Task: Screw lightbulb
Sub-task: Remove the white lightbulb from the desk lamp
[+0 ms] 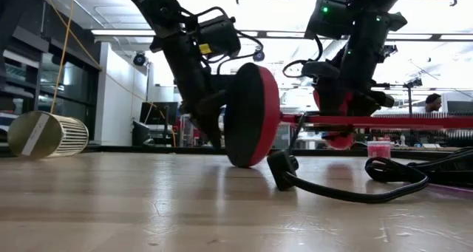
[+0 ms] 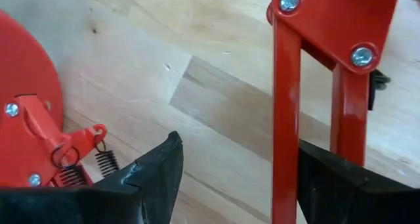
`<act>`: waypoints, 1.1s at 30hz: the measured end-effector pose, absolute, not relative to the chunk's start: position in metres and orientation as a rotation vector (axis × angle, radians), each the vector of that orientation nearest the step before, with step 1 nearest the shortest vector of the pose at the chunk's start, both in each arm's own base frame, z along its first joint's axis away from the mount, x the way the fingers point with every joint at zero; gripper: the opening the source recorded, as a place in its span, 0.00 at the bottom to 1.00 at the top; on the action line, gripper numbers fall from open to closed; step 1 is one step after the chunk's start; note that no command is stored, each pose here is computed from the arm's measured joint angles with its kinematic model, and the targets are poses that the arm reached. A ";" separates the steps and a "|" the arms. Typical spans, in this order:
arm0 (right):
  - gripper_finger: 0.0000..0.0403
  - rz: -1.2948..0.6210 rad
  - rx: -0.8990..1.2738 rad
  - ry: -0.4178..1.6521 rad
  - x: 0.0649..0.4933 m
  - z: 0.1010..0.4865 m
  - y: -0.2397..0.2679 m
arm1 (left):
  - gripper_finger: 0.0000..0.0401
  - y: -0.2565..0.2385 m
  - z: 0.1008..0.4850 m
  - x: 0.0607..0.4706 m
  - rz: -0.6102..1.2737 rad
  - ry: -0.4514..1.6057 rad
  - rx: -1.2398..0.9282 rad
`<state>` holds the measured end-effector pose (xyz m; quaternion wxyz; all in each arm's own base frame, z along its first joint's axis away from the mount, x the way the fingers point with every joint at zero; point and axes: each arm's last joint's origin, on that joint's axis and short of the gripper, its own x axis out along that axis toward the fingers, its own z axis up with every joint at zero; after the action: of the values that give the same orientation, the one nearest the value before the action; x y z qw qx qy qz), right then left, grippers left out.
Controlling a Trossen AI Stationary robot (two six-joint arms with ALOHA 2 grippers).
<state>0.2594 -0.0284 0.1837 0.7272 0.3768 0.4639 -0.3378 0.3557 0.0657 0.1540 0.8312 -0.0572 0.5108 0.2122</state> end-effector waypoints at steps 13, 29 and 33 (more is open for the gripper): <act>0.62 -0.624 0.801 0.941 0.269 0.189 -0.040 | 0.00 0.063 0.200 0.340 0.457 1.022 0.042; 0.62 -0.626 0.765 0.931 0.268 0.186 -0.045 | 0.00 0.046 0.285 0.290 0.603 0.804 0.055; 0.62 -0.701 0.753 0.929 0.266 0.190 -0.050 | 0.00 0.028 0.294 0.279 0.591 0.789 -0.023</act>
<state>0.2655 -0.0504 0.1904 0.7694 0.3471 0.4280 -0.3231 0.2789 0.0285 0.2939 0.8810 -0.0109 0.3785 0.2837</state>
